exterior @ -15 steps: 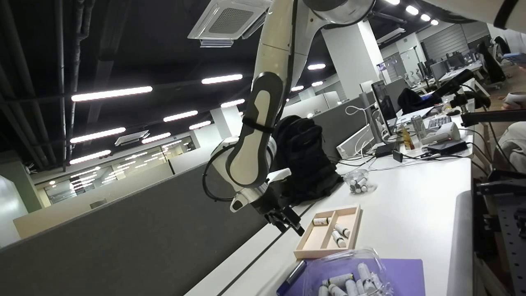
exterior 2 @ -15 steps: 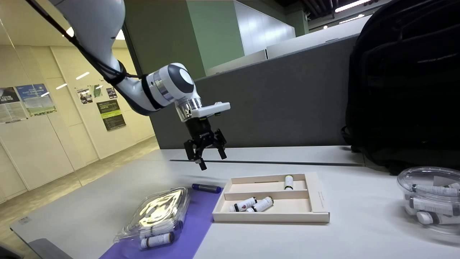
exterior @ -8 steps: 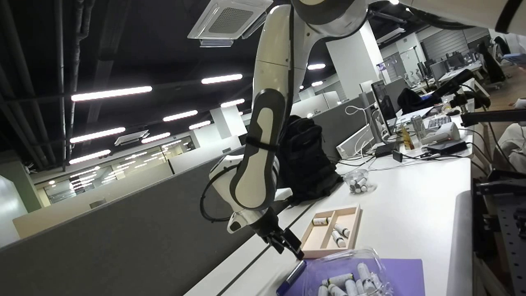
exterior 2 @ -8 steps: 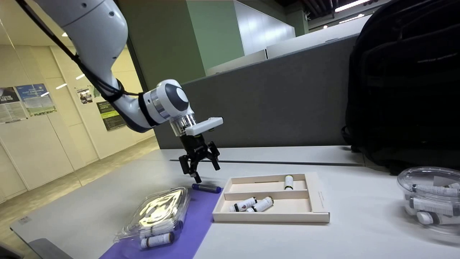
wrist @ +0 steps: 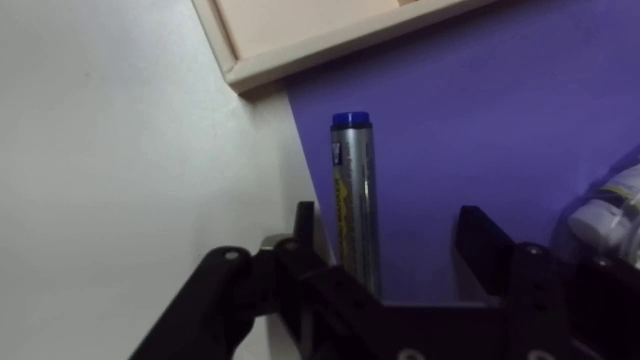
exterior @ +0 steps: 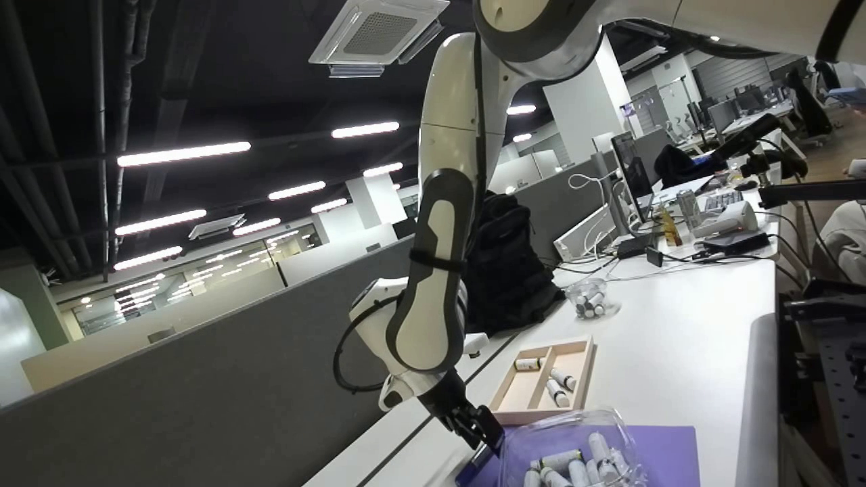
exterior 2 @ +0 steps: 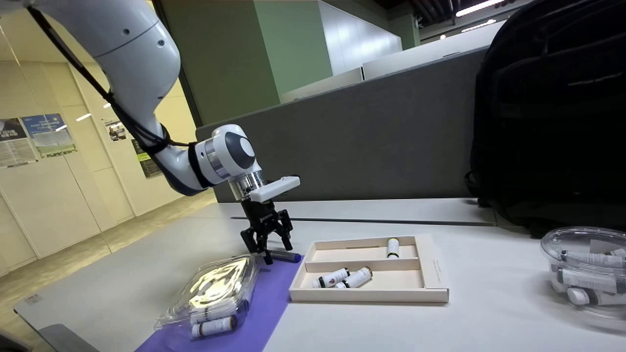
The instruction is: Put the blue marker on the tray
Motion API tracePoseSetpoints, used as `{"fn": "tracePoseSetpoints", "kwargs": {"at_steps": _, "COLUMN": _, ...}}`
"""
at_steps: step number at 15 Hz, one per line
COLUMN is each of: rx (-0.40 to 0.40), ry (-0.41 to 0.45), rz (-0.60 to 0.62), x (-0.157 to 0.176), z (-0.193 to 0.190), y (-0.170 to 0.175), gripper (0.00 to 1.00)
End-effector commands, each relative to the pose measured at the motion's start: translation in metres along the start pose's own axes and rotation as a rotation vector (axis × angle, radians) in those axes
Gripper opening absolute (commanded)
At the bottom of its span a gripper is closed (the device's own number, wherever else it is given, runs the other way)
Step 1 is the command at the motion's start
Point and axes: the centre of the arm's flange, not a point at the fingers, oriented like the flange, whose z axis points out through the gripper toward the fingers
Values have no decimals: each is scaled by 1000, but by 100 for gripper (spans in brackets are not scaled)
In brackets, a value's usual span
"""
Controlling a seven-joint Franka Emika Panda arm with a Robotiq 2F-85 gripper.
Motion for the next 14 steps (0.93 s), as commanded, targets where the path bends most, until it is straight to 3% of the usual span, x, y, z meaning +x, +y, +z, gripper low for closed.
{"fn": "tracePoseSetpoints", "kwargs": {"at_steps": 1, "rx": -15, "ry": 27, "rz": 14, "x": 0, "z": -4, "y": -1, "gripper": 43}}
{"fn": "tracePoseSetpoints", "kwargs": {"at_steps": 7, "rx": -48, "ry": 58, "rz": 25, "x": -3, "z": -15, "y": -7, "gripper": 3}}
{"fn": "tracePoseSetpoints", "kwargs": {"at_steps": 14, "rx": -121, "ry": 157, "rz": 120, "x": -46, "z": -54, "y": -23, "gripper": 5}}
